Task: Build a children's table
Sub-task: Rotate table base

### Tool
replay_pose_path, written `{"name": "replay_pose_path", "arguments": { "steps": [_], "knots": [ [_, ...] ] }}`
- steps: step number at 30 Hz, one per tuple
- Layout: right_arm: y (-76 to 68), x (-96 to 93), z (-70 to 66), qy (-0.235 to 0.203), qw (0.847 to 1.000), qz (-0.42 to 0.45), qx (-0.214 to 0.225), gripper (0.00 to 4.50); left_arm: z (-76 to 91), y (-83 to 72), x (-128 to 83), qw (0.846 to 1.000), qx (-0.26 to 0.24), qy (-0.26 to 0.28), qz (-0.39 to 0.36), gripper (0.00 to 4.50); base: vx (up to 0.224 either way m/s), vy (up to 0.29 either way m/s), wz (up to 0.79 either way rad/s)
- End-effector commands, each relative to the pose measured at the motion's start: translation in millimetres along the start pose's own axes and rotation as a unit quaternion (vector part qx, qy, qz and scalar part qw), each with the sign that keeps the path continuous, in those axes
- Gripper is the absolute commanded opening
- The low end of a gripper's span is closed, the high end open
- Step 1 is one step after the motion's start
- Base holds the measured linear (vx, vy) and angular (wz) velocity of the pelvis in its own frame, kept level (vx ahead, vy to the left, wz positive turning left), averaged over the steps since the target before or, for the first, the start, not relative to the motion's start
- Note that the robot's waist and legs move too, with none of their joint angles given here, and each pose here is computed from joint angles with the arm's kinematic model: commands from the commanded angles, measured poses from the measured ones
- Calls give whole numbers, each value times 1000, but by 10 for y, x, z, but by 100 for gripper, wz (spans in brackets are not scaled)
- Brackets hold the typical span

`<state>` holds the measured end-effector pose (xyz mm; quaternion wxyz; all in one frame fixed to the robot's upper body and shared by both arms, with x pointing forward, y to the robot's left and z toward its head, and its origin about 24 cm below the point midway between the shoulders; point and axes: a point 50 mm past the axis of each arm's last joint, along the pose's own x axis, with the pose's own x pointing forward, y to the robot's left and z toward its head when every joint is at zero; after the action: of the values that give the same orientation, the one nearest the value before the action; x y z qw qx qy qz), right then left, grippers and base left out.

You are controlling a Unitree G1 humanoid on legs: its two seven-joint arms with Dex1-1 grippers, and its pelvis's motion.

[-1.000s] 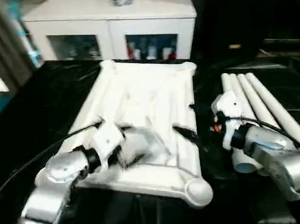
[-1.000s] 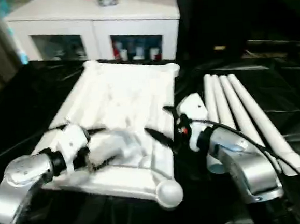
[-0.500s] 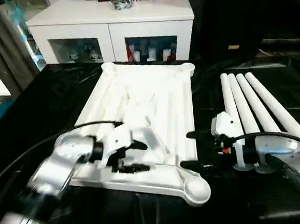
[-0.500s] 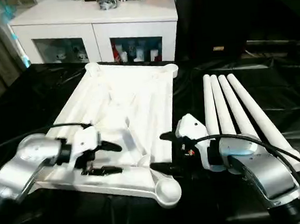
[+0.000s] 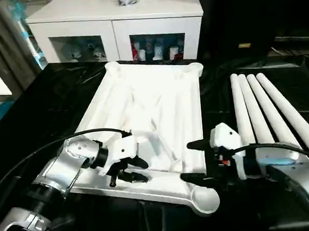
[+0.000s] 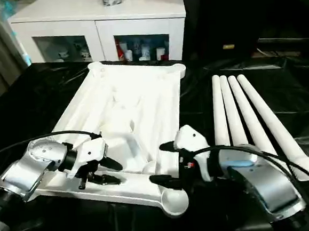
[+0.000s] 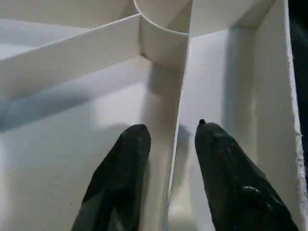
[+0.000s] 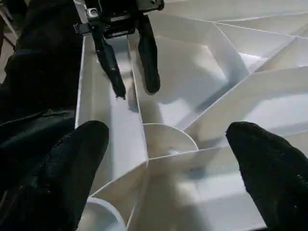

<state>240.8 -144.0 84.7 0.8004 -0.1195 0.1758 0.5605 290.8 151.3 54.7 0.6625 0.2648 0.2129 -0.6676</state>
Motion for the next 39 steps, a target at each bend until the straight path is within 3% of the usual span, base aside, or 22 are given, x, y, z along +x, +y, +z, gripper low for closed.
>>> {"name": "replay_pose_path", "arguments": {
  "steps": [1, 6, 13, 19, 23, 28, 34, 39],
  "knots": [
    [37, 20, 21, 3, 1000, 6, -6, 450, 40, 55, -20, 999, 24, 4, 22, 159, 0, 0, 0],
    [40, 29, 16, 5, 1000, 7, -7, 450, 55, 64, -8, 999, 39, 9, 32, 117, 0, 0, 0],
    [45, 46, 0, 9, 1000, 4, -9, 450, 46, -17, 43, 993, 100, 39, 42, 67, 0, 0, 0],
    [59, 59, -8, 7, 1000, 1, -8, 450, 56, -25, 49, 986, 134, 44, 87, 25, 0, 0, 0],
    [57, 65, -13, 7, 1000, -1, -7, 450, 142, 47, -4, 970, 187, 55, 148, 4, 0, 0, 0],
    [52, 78, -20, 10, 1000, -3, -12, 450, 202, 111, -94, 956, 217, 73, 186, 1, 0, 0, 0],
    [45, 87, -12, 7, 1000, -4, -13, 450, 242, 138, -176, 946, 223, 89, 215, 1, 0, 0, 0],
    [41, 92, -14, 7, 1000, -6, -13, 450, 225, 97, -169, 954, 170, 81, 232, 1, 0, 0, 0]
  ]
}}
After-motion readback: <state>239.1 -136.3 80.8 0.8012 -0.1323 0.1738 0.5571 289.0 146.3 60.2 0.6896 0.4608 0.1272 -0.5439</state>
